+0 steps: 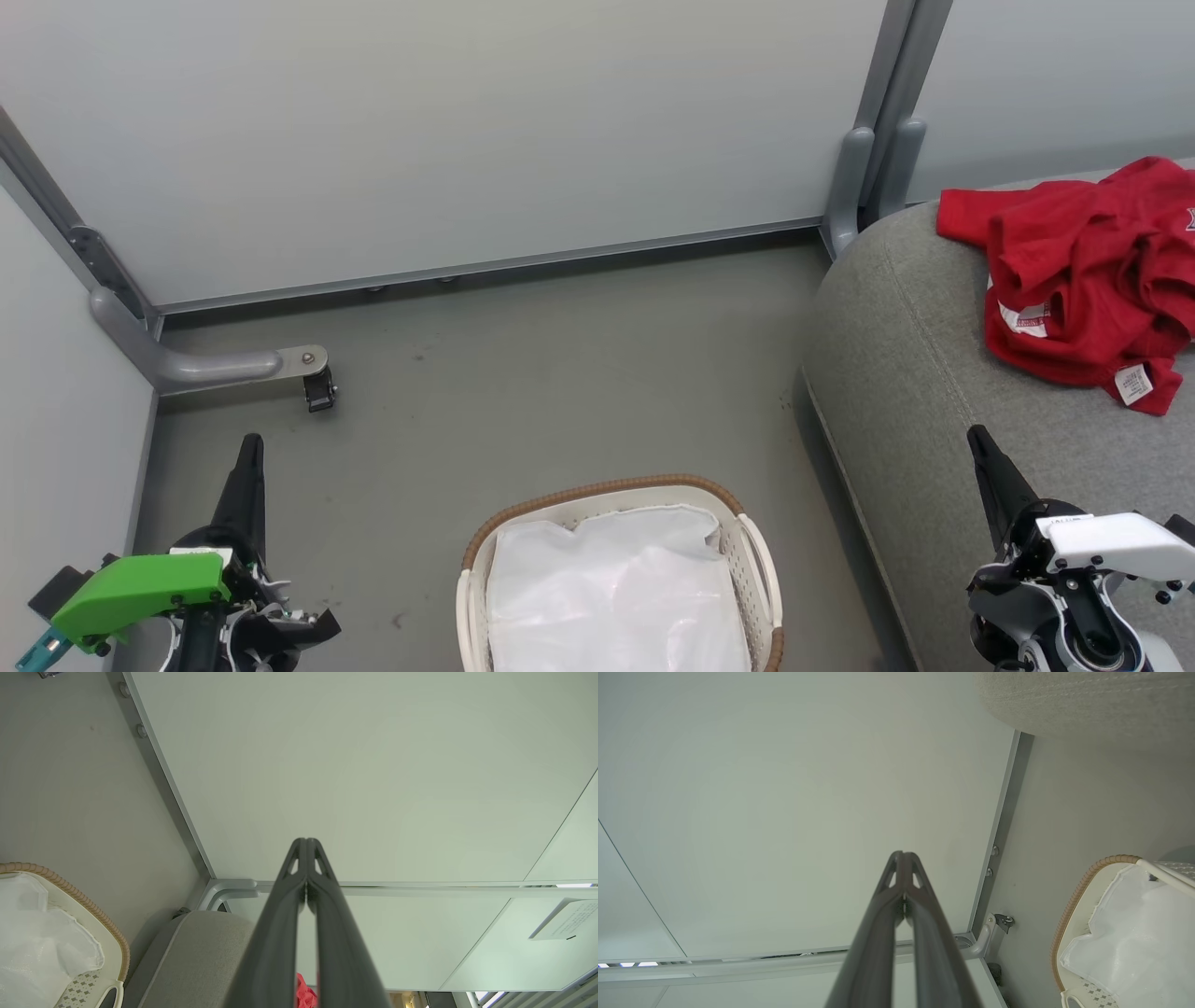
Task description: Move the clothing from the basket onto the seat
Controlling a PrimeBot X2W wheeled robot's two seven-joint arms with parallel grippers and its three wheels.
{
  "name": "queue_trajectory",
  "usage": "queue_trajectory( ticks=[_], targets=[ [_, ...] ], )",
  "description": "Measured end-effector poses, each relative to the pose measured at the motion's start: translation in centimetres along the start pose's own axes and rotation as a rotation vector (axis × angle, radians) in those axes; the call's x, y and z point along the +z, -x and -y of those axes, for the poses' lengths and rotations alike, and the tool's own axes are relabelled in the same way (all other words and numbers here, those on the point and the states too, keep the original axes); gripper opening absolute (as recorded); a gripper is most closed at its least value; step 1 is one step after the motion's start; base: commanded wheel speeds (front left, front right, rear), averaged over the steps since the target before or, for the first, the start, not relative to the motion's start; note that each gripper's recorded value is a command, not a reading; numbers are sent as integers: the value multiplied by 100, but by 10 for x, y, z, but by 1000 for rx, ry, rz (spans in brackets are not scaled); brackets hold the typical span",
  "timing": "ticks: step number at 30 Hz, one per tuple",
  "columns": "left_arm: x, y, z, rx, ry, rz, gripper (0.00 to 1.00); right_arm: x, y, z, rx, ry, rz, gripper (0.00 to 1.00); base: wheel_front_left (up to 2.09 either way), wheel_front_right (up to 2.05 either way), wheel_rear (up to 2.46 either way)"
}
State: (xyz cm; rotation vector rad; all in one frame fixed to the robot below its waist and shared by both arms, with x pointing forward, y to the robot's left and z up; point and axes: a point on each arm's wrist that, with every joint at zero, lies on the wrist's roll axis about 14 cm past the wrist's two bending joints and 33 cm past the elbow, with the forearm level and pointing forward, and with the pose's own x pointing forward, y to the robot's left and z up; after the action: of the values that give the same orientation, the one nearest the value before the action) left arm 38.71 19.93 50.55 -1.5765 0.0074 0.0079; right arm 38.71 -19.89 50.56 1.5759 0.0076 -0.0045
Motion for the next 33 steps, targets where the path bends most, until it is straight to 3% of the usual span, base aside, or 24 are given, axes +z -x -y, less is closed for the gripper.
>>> queue_trajectory(
  ticks=[33],
  targets=[
    [0,0,0,0,0,0,0,0,0,0,0,0,0,0,0,0,0]
  ],
)
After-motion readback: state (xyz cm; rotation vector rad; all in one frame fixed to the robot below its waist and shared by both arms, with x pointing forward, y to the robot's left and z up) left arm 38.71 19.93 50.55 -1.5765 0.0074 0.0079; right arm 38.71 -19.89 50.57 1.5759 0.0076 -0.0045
